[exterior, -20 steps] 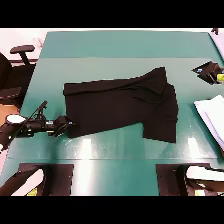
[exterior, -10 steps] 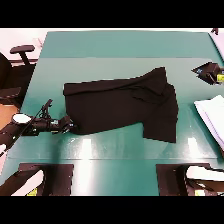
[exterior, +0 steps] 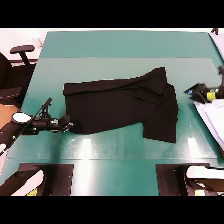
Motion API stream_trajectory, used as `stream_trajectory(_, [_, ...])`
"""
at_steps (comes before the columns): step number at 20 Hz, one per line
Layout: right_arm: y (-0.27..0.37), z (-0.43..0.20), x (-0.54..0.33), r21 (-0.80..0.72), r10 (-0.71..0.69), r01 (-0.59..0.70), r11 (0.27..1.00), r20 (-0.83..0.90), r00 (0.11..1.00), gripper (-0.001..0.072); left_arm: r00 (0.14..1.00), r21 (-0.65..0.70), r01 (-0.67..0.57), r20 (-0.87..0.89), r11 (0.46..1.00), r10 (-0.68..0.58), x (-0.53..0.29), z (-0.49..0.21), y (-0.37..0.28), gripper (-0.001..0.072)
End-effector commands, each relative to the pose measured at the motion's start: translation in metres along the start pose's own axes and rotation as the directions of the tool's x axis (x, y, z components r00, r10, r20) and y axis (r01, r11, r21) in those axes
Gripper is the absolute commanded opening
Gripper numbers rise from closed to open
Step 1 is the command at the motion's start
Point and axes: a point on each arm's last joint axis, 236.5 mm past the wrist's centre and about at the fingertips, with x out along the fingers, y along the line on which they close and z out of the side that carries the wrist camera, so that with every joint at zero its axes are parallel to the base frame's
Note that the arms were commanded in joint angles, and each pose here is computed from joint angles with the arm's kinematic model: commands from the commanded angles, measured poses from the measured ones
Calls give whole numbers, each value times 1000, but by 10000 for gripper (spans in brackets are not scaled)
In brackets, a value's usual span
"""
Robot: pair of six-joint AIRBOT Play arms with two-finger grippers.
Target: Fold the shirts.
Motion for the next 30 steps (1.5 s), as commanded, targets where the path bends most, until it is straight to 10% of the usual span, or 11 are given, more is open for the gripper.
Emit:
stream_trajectory(1, [-38,-54,17,139,9,4,990,-94,996,612,1000,20,9,14,1000,-9,-4,8,-8,23])
stream_trajectory(15, [-15,-102,67,126,60,-36,991,-188,980,610,1000,40,30,-4,999,-30,-9,9,-19,23])
stream_trajectory(19, [5,-91,77,125,97,-79,989,-146,984,478,999,40,34,-16,999,-33,-9,6,-20,23])
stream_trajectory(23, [12,-84,67,82,88,-79,993,-112,990,24,999,40,38,-24,998,-37,-9,4,-21,23])
stream_trajectory(30, [64,-48,-5,-77,122,-115,990,92,988,22,994,186,101,31,977,-108,-47,42,-79,21])
